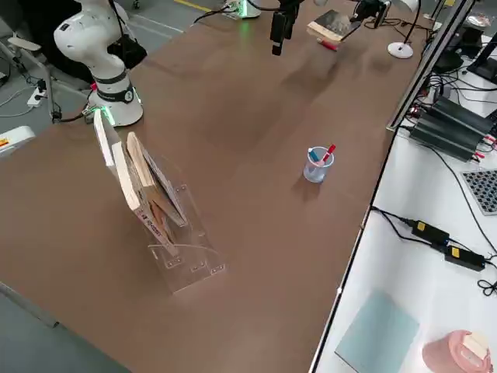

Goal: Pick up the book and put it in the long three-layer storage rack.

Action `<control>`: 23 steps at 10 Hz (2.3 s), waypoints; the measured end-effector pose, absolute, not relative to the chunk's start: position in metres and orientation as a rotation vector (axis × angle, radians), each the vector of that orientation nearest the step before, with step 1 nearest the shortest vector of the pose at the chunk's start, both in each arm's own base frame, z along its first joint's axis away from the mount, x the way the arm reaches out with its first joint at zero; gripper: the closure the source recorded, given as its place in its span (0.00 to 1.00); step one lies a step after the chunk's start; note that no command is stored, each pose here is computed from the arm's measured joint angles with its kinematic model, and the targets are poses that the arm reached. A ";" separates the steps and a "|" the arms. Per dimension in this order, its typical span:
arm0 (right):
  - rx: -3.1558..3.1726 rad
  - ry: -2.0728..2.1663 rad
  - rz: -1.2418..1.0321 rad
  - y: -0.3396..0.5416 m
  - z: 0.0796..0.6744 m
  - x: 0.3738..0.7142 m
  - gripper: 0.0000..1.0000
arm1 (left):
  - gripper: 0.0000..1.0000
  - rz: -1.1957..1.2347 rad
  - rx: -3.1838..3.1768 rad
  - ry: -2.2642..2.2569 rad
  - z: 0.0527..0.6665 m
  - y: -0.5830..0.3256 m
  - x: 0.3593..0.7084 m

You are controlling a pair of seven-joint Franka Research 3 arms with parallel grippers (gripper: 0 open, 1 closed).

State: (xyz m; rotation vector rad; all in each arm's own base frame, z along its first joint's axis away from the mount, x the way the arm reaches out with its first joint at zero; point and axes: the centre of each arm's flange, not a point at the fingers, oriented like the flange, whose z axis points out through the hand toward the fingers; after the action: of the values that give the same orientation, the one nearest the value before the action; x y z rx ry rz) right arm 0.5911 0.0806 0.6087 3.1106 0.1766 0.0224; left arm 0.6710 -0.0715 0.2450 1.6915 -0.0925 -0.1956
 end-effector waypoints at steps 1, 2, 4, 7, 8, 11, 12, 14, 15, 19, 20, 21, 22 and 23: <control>3.111 0.177 0.022 0.081 0.609 0.591 0.00 | 1.00 -0.181 1.695 -0.097 0.251 -0.084 0.674; 3.111 0.178 0.022 0.081 0.609 0.591 0.00 | 1.00 -0.162 1.704 -0.097 0.255 -0.097 0.676; 3.111 0.179 0.022 0.081 0.609 0.591 0.00 | 1.00 -0.117 1.716 -0.097 0.266 -0.127 0.681; 3.111 0.180 0.020 0.082 0.609 0.591 0.00 | 1.00 -0.094 1.707 -0.064 0.284 -0.172 0.683; 3.111 0.180 0.017 0.082 0.608 0.591 0.00 | 1.00 -0.096 1.700 -0.051 0.287 -0.186 0.682; 3.110 0.183 0.008 0.083 0.608 0.590 0.00 | 1.00 -0.100 1.673 -0.012 0.289 -0.225 0.677; 3.110 0.185 0.005 0.084 0.608 0.590 0.00 | 1.00 -0.101 1.665 0.001 0.289 -0.238 0.674; 3.108 0.198 0.000 0.088 0.607 0.588 0.00 | 1.00 -0.109 1.648 0.022 0.290 -0.262 0.669; 3.107 0.207 0.000 0.092 0.607 0.588 0.00 | 1.00 -0.116 1.634 0.034 0.290 -0.271 0.666; 3.107 0.222 0.004 0.098 0.607 0.587 0.00 | 1.00 -0.127 1.604 0.079 0.291 -0.299 0.658; 3.107 0.224 0.007 0.098 0.607 0.587 0.00 | 1.00 -0.125 1.606 0.094 0.290 -0.306 0.656; 3.107 0.227 0.009 0.099 0.608 0.587 0.00 | 1.00 -0.121 1.610 0.110 0.289 -0.314 0.654; 3.107 0.229 0.010 0.101 0.608 0.587 0.00 | 1.00 -0.114 1.622 0.123 0.287 -0.323 0.651; 3.109 0.229 0.012 0.102 0.608 0.587 0.00 | 1.00 -0.108 1.637 0.132 0.285 -0.331 0.648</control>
State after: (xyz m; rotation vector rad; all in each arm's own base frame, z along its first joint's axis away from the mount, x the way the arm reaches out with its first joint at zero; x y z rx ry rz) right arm 0.5872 0.1017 0.6078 3.1088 0.2294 0.0125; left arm 0.6482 -0.3309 0.2852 1.6369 0.1315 -0.1079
